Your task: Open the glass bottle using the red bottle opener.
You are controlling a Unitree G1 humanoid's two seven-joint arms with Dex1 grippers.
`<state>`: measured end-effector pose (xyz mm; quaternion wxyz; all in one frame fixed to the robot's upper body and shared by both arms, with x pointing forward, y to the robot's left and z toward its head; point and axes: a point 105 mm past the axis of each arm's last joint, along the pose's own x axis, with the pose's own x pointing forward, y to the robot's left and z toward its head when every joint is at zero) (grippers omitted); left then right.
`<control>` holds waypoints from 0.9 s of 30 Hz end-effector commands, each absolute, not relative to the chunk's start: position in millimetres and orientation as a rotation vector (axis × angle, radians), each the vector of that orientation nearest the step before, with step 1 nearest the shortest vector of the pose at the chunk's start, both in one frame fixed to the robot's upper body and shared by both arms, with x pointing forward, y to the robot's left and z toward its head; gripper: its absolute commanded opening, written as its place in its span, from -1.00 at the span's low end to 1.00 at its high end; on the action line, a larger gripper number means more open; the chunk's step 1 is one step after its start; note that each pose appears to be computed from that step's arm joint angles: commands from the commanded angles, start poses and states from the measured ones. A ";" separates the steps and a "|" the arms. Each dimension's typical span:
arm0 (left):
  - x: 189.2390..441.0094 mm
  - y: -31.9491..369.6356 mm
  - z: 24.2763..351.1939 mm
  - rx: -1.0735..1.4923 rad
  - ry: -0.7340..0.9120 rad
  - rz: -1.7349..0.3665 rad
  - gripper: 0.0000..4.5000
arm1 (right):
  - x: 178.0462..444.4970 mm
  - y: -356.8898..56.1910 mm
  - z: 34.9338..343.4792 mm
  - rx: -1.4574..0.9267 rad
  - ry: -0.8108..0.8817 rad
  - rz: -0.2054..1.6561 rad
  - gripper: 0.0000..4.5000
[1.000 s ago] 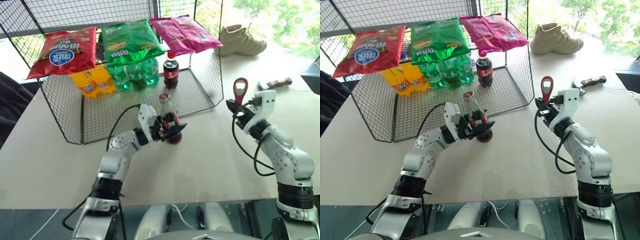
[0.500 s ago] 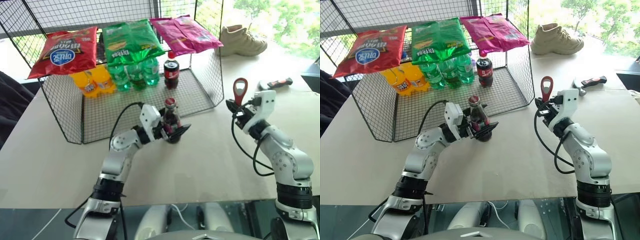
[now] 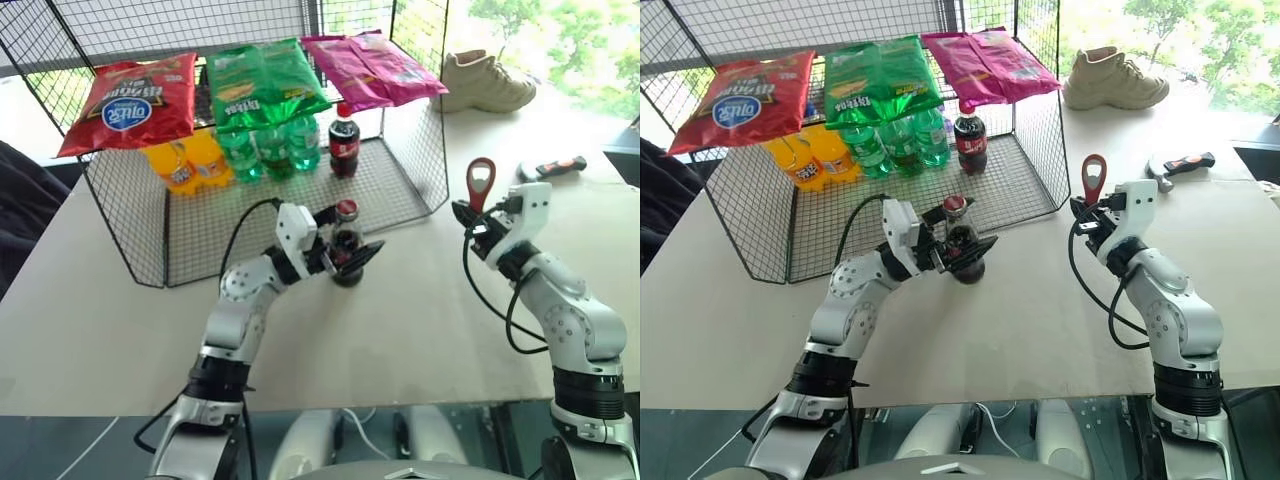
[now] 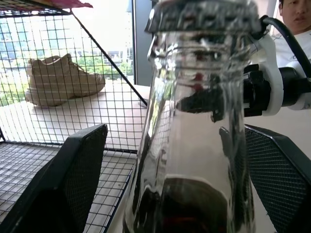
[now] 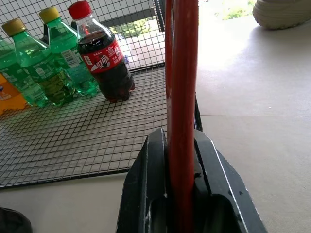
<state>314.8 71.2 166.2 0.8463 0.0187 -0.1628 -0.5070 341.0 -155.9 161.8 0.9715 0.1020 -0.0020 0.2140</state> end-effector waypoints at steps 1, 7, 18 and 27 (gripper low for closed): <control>310.7 70.7 185.8 0.053 -0.431 -1.073 0.96 | 340.5 -155.0 174.3 0.196 -0.058 0.438 -1.00; 309.5 71.4 182.3 0.044 -0.419 -1.077 0.96 | 341.0 -154.0 174.4 0.192 -0.057 0.443 -1.00; 306.5 70.9 181.7 0.029 -0.419 -1.097 0.44 | 340.6 -148.4 171.8 0.191 -0.050 0.458 -1.00; 306.9 71.5 179.9 0.033 -0.406 -1.098 0.44 | 339.1 -141.9 171.8 0.159 -0.046 0.487 -1.00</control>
